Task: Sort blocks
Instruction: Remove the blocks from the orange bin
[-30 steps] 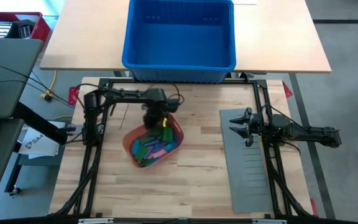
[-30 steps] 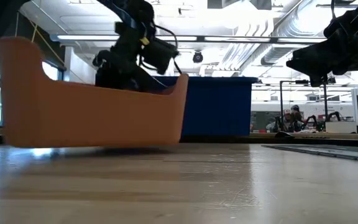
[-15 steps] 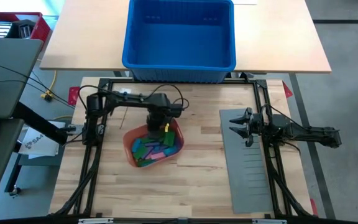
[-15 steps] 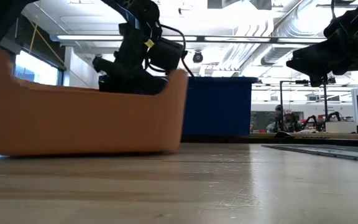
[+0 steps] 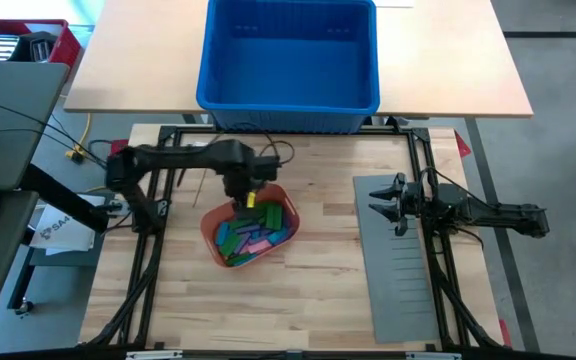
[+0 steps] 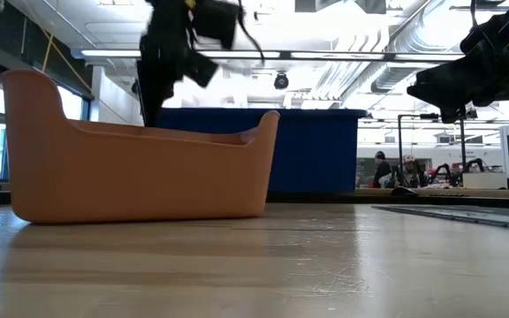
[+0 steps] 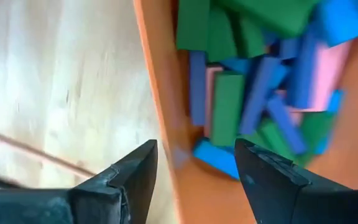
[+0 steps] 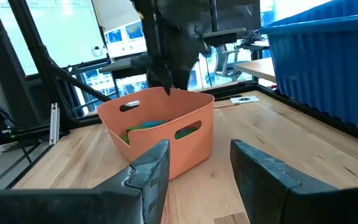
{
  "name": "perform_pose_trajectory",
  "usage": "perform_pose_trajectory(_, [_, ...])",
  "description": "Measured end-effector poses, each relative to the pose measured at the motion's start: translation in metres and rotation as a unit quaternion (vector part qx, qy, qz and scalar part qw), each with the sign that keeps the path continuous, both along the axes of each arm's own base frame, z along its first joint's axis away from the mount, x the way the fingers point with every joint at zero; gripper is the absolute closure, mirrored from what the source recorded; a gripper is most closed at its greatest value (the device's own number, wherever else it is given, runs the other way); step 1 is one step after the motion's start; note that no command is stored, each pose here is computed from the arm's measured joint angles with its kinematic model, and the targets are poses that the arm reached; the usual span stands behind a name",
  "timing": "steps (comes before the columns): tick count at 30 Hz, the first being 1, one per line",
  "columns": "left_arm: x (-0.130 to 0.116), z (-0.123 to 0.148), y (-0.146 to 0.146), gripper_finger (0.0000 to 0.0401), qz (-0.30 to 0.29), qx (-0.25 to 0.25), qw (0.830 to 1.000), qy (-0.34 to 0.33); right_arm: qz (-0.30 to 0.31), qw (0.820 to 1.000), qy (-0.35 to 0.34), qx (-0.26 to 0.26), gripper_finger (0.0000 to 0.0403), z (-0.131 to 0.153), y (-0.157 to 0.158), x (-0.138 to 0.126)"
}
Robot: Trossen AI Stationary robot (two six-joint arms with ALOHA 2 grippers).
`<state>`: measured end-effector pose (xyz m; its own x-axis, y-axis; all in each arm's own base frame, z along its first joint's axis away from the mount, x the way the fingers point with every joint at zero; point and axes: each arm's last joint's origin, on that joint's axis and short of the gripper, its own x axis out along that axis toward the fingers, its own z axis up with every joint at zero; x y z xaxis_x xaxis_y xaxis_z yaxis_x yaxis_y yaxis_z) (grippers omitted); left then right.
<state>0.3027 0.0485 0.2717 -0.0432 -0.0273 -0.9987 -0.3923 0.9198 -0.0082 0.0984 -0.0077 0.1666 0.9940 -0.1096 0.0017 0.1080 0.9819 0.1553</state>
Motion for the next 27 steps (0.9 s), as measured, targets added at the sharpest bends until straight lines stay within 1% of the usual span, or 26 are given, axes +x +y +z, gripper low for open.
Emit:
perform_pose_trajectory(1, [-0.005,0.011,-0.007,0.0193,0.017,0.006,1.0,-0.019,0.0,1.0,0.001,-0.009,0.0238,0.0,0.0,0.0])
perform_pose_trajectory(4, [-0.024,0.036,-0.037,0.0193,0.069,0.048,0.992,-0.095,-0.003,0.997,0.009,-0.082,0.0238,0.0,0.0,0.0])
perform_pose_trajectory(6, [-0.039,0.044,-0.066,0.0193,0.099,0.063,0.981,-0.155,-0.003,0.992,0.014,-0.122,0.0238,0.0,0.0,0.0])
perform_pose_trajectory(8, [-0.055,0.043,-0.094,0.0192,0.137,0.053,0.967,-0.206,-0.003,0.991,0.015,-0.134,0.0238,0.0,0.0,0.0])
perform_pose_trajectory(10, [-0.073,0.037,-0.12,0.0192,0.179,0.033,0.954,-0.24,-0.003,0.994,0.012,-0.112,0.0238,0.0,0.0,0.0])
perform_pose_trajectory(13, [-0.094,0.023,-0.151,0.0192,0.238,0.018,0.937,-0.256,-0.002,1.0,0.002,-0.031,0.0238,0.0,0.0,0.0])
perform_pose_trajectory(15, [-0.105,0.014,-0.167,0.0193,0.264,0.017,0.932,-0.248,-0.008,0.999,-0.019,0.027,0.0238,0.003,0.0,0.0])
perform_pose_trajectory(17, [-0.111,0.008,-0.18,0.0195,0.275,0.02,0.931,-0.239,-0.012,0.995,-0.053,0.081,0.0238,0.008,-0.001,-0.001])
perform_pose_trajectory(18, [-0.112,0.004,-0.186,0.0197,0.277,0.024,0.931,-0.236,-0.008,0.993,-0.072,0.094,0.0238,0.012,-0.001,-0.001])
perform_pose_trajectory(20, [-0.114,-0.001,-0.195,0.0199,0.276,0.032,0.932,-0.234,0.012,0.987,-0.113,0.113,0.0238,0.02,0.0,-0.001])
perform_pose_trajectory(22, [-0.114,-0.005,-0.201,0.0201,0.272,0.041,0.932,-0.237,0.047,0.978,-0.156,0.133,0.0238,0.029,0.003,-0.001])
perform_pose_trajectory(23, [-0.115,-0.007,-0.203,0.0201,0.268,0.045,0.932,-0.238,0.074,0.974,-0.172,0.128,0.0238,0.033,0.005,0.0])
perform_pose_trajectory(25, [-0.115,-0.01,-0.206,0.0201,0.262,0.049,0.934,-0.236,0.125,0.968,-0.192,0.1,0.0238,0.039,0.011,0.002])
perform_pose_trajectory(27, [-0.116,-0.01,-0.208,0.0201,0.257,0.048,0.936,-0.236,0.159,0.961,-0.212,0.075,0.0238,0.043,0.017,0.006])
